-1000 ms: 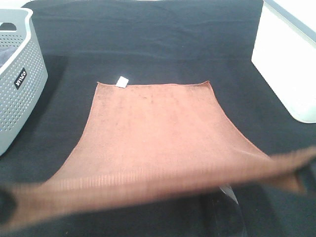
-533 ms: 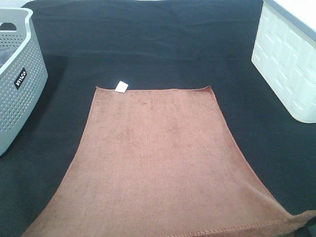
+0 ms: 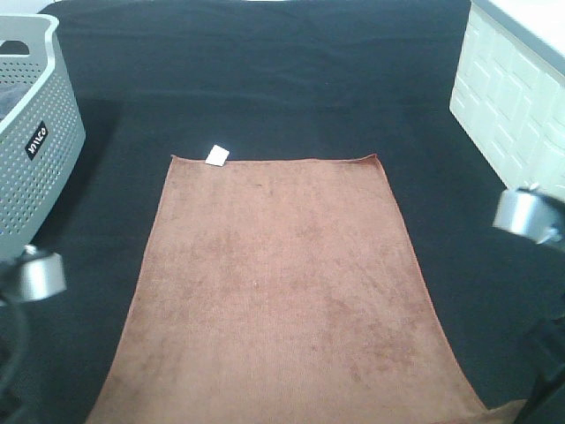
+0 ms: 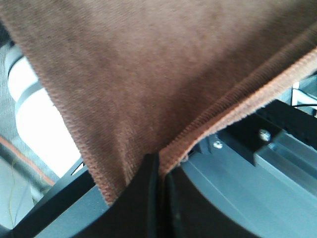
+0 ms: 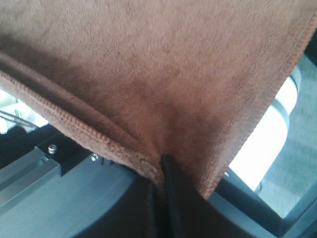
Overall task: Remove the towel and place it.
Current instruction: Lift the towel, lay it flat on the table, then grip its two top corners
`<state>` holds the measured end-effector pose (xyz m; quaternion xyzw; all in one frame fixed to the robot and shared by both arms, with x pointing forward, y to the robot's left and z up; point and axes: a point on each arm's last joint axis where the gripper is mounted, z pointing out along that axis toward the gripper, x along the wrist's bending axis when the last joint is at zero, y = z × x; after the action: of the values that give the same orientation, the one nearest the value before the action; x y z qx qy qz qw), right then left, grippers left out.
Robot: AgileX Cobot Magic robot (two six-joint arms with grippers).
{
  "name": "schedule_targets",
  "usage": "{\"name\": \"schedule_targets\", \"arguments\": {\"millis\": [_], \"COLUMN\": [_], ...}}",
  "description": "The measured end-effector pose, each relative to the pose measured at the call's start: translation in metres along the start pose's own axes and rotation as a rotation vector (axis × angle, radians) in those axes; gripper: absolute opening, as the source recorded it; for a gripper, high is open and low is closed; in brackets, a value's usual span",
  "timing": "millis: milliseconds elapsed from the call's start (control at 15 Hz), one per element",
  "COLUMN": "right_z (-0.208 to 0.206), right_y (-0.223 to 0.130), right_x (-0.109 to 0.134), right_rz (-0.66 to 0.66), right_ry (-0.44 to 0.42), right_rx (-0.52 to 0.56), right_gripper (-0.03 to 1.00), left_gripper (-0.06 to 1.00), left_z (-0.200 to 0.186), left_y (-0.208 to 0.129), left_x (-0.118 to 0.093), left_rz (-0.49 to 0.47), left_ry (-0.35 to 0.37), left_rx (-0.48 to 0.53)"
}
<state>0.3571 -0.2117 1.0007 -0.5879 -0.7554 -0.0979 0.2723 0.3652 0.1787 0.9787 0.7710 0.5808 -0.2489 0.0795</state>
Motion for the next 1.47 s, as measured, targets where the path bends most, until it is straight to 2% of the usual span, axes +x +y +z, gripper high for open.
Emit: {"name": "schedule_targets", "arguments": {"millis": [333,733,867,1000,1133,1267,1333,1400,1467], "right_z": [0.03,0.052,0.053,0.052,0.052,0.052,0.052,0.052,0.05], "right_y": [0.035,0.052,0.053,0.052,0.052,0.052,0.053,0.053,0.053], "right_x": [-0.022,-0.039,-0.042,-0.045,-0.045,-0.045,-0.046,-0.045,-0.044], "right_rz": [0.052,0.063,0.042,0.028,0.025,0.028,0.027,0.025,0.019], "right_ry": [-0.032,-0.044,-0.062,-0.086,-0.09,-0.089,-0.09,-0.091,-0.094], "right_rx": [0.131,0.217,0.217,0.222,0.222,0.219,0.216,0.21,0.193], "right_gripper": [0.01,0.01,0.06,0.18,0.4,0.63,0.7,0.73,0.74], "left_gripper": [0.0,0.0,0.0,0.02,0.23,0.59,0.72,0.8,0.82], "left_z": [0.029,0.04,0.04,0.041,0.042,0.042,0.042,0.042,0.042], "left_y": [0.022,0.034,0.034,0.031,0.031,0.033,0.034,0.035,0.035], "left_x": [0.013,0.019,0.019,0.021,0.022,0.021,0.02,0.019,0.018], "left_rz": [-0.065,-0.057,-0.062,-0.058,-0.06,-0.087,-0.101,-0.107,-0.106], "left_ry": [0.021,0.038,0.034,0.041,0.048,0.037,0.021,0.01,-0.001], "left_rx": [0.114,0.081,0.082,0.1,0.102,0.077,0.063,0.058,0.056]}}
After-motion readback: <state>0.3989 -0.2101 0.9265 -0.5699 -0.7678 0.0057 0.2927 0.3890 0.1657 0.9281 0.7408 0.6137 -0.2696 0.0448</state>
